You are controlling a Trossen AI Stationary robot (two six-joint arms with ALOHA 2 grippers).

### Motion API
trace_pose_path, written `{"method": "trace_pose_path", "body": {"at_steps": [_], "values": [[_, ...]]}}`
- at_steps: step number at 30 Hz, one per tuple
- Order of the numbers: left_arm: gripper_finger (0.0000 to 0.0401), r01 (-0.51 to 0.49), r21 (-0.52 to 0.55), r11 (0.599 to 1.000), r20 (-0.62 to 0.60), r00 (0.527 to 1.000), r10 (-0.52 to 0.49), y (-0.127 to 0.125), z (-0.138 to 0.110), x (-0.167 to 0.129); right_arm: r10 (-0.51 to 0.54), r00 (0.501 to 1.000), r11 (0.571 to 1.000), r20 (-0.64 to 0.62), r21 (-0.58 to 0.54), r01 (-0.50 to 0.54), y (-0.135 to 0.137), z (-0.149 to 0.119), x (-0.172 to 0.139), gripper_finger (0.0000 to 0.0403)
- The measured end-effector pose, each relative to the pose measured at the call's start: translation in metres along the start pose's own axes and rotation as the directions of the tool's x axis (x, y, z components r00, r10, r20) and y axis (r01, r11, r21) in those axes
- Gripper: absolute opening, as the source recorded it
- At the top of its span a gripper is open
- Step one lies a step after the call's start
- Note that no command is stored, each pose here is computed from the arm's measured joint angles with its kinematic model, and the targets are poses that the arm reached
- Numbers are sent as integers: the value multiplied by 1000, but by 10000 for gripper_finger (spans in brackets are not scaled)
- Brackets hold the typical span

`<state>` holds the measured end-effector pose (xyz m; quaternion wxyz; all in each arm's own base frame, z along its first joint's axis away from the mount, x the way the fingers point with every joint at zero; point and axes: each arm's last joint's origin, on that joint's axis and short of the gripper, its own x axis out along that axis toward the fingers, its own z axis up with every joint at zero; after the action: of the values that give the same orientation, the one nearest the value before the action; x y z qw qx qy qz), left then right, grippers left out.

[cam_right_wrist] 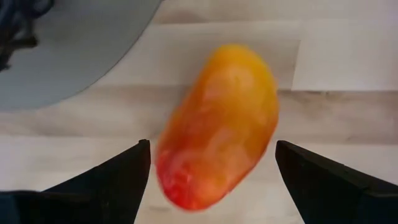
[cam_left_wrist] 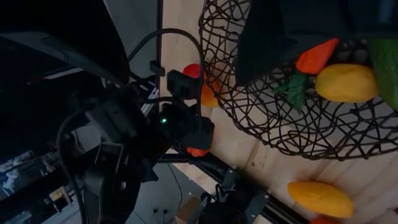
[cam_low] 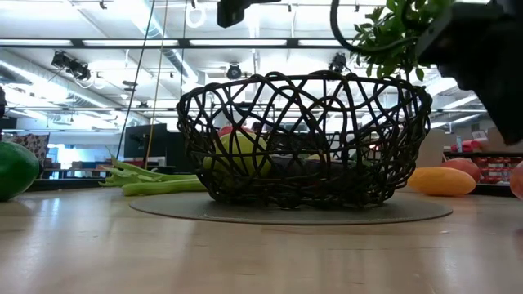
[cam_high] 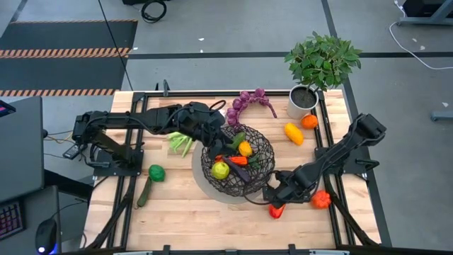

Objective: Build produce basket
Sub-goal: Put the red mango into the black wire basket

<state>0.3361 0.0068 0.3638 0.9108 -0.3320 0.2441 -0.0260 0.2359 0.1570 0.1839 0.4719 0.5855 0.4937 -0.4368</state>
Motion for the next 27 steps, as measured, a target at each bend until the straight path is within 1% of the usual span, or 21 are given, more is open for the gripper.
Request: {"method": "trace_pose_path", "body": {"at_steps": [8, 12, 16, 21, 24, 27], "values": [[297, 1, -20, 1000, 0, 1000, -1, 0, 0, 0, -65, 997, 998, 41, 8, 64, -1, -2, 19, 348], [297, 1, -39, 999, 0, 1000, -1, 0, 0, 0, -79, 995, 997, 53, 2, 79, -1, -2, 24, 348], [297, 0, -46, 999, 1, 1000, 0, 0, 0, 0, -90, 994, 995, 62, -47, 93, -3, -2, 24, 348], [297, -10, -59, 998, 13, 1000, 11, 0, 1, 0, -114, 993, 988, 37, -97, 117, -7, -6, 24, 345], [297, -22, -61, 998, 21, 1000, 23, 0, 1, 0, -128, 991, 986, 24, -107, 130, -10, -9, 24, 328], [297, -32, -64, 997, 28, 999, 34, 1, 1, 0, -137, 990, 983, 16, -121, 138, -13, -13, 24, 292]]}}
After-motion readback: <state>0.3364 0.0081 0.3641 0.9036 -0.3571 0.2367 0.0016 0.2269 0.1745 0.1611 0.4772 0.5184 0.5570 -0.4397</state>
